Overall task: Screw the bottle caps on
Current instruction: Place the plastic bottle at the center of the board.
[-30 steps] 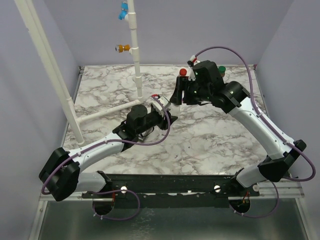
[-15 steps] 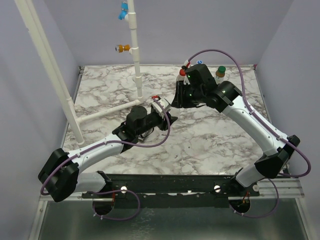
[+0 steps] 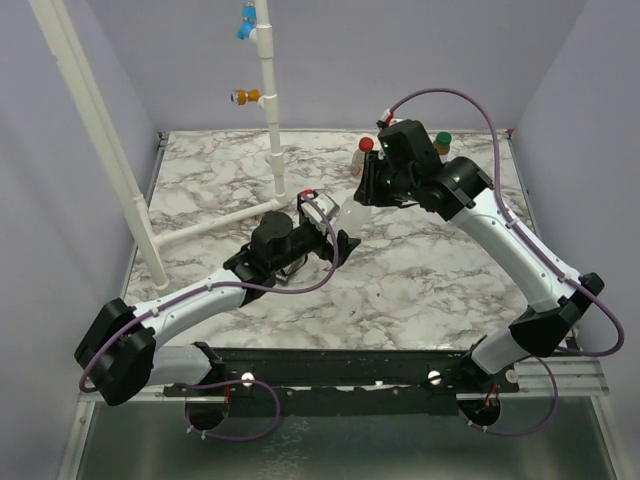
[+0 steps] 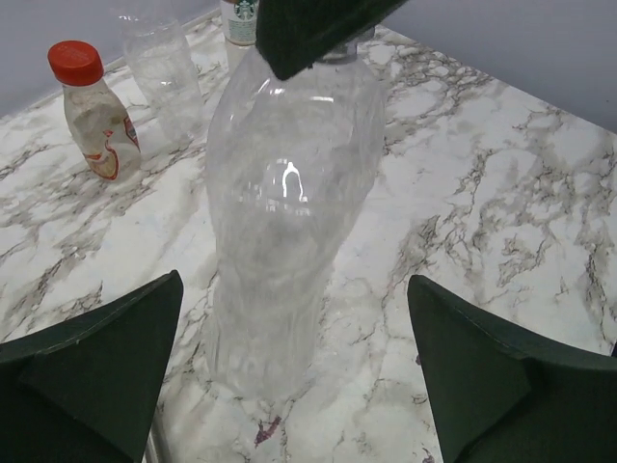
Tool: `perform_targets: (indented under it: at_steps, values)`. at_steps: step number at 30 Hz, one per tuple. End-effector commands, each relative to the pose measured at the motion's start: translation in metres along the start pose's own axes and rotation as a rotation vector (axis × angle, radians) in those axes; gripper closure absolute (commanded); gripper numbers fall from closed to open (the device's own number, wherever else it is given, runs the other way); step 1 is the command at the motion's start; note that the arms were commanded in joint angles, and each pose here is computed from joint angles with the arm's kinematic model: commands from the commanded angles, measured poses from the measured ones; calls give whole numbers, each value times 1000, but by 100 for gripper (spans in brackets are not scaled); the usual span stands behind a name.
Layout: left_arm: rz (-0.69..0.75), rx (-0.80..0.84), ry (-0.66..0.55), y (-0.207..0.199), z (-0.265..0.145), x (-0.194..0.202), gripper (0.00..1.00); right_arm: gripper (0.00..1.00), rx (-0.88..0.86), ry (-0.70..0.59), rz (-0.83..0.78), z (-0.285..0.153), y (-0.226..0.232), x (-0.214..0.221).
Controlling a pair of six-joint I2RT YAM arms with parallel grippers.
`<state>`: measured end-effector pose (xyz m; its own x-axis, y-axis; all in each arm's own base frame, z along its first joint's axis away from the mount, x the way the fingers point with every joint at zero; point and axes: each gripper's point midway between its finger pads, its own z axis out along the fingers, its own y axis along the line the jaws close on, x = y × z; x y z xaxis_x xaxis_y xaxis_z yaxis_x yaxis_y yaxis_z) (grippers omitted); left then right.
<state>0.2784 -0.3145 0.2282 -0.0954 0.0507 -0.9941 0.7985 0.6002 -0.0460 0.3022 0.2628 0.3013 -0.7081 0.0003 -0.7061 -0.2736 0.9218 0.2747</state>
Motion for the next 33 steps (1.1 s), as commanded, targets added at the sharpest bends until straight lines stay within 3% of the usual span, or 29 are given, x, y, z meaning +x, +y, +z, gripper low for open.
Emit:
perform_targets:
  at_steps: [1, 12, 19, 33]
  values:
    - [-33, -58, -30, 6, -8, -19, 1, 97, 136, -68, 20, -7, -40, -21]
    - [-51, -151, 67, 21, -23, -21, 2, 100, 403, -139, 84, 22, -145, -45]
    - [-33, -319, 63, 53, -34, -20, 2, 100, 487, -160, 102, 56, -197, -59]
    - [-26, -382, 34, 66, -50, -18, 1, 100, 553, -146, 81, 103, -244, -75]
